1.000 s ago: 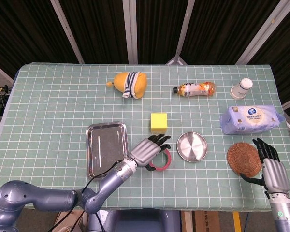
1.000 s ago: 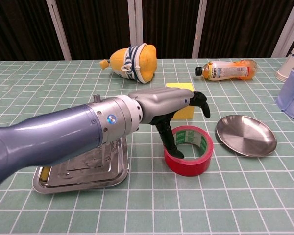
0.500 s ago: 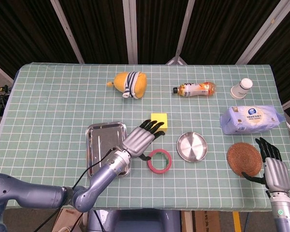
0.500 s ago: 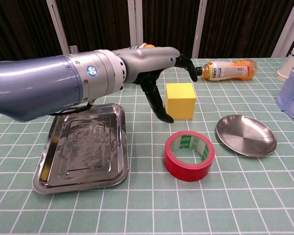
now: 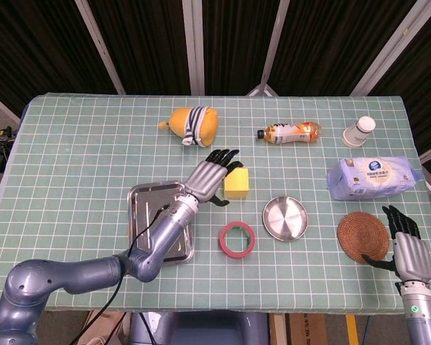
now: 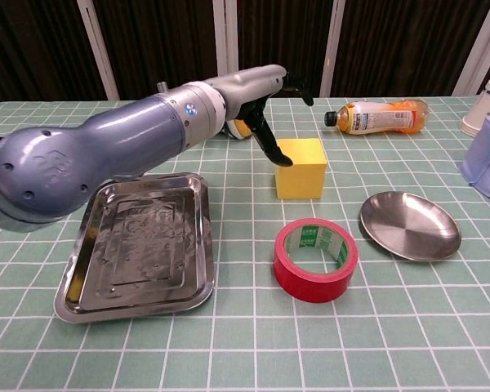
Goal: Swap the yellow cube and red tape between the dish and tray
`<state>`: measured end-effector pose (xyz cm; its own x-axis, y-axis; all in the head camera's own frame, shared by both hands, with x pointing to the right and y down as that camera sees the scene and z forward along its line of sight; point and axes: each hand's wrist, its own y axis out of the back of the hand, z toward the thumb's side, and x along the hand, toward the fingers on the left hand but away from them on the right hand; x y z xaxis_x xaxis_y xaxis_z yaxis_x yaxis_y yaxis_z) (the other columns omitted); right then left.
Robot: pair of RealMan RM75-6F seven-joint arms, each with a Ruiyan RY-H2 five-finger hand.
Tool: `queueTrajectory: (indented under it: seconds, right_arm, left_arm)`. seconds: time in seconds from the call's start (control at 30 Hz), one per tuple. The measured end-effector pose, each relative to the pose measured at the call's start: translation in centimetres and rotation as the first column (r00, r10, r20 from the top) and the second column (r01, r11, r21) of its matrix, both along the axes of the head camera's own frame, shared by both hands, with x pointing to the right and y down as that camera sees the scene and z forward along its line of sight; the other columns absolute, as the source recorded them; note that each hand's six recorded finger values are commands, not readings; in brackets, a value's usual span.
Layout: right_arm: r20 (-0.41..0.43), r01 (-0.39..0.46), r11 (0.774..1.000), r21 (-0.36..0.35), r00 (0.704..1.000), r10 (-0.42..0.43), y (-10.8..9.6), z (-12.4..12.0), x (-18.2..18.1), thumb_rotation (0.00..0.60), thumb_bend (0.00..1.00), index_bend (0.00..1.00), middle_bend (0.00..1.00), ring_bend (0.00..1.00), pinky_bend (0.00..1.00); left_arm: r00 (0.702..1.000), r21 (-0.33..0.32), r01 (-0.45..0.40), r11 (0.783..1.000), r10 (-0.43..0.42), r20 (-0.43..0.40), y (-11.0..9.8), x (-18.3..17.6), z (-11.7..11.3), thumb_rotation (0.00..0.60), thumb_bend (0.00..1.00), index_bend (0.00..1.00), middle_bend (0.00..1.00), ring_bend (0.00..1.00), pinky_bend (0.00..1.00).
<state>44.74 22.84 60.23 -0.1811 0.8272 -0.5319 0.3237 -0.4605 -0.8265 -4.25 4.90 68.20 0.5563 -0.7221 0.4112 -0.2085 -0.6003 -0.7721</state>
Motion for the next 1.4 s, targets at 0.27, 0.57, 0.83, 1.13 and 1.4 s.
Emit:
queueTrajectory:
  seconds: [0.27, 0.57, 0.83, 1.13, 1.4]
  right_arm:
    - [-0.039, 0.009, 1.0, 0.007, 0.999, -0.008, -0.2, 0.0, 0.3, 0.6, 0.03, 0.0, 0.0, 0.0, 0.0]
    - [-0.04, 0.01, 1.0, 0.004, 0.999, -0.01, -0.1, 0.1, 0.2, 0.6, 0.03, 0.0, 0.0, 0.0, 0.0]
    - [-0.045, 0.006, 1.0, 0.016, 0.999, -0.005, 0.0, -0.3, 0.2, 0.6, 0.03, 0.0, 0.0, 0.0, 0.0]
    - [-0.039, 0.004, 1.0, 0.019, 0.999, -0.003, 0.0, -0.4, 0.1, 0.6, 0.03, 0.0, 0.0, 0.0, 0.0]
    - [-0.026, 0.006, 1.0, 0.012, 1.0, -0.005, 0.1, -0.2, -0.1, 0.6, 0.03, 0.0, 0.0, 0.0, 0.0]
  left_arm:
    - [1.0, -0.042, 0.012, 0.999, -0.013, -0.018, -0.4, 1.5, 3.0, 0.6, 0.0, 0.2, 0.0, 0.0, 0.02]
    - [0.999, -0.104, 0.026, 0.994, -0.031, -0.044, 0.6, 2.7, 5.4, 0.6, 0.05, 0.19, 0.0, 0.0, 0.08]
    - [0.999, -0.09, 0.017, 0.996, -0.021, -0.04, 1.4, 3.2, 6.5, 0.6, 0.38, 0.28, 0.21, 0.15, 0.31]
    - [0.994, 0.021, 0.037, 0.999, -0.034, -0.103, 0.6, 3.5, 4.8, 0.6, 0.57, 0.37, 0.38, 0.3, 0.43]
    - [0.978, 0.061, 0.069, 0.996, -0.056, -0.199, -0.5, 2.8, 2.6, 0.6, 0.53, 0.36, 0.35, 0.29, 0.4]
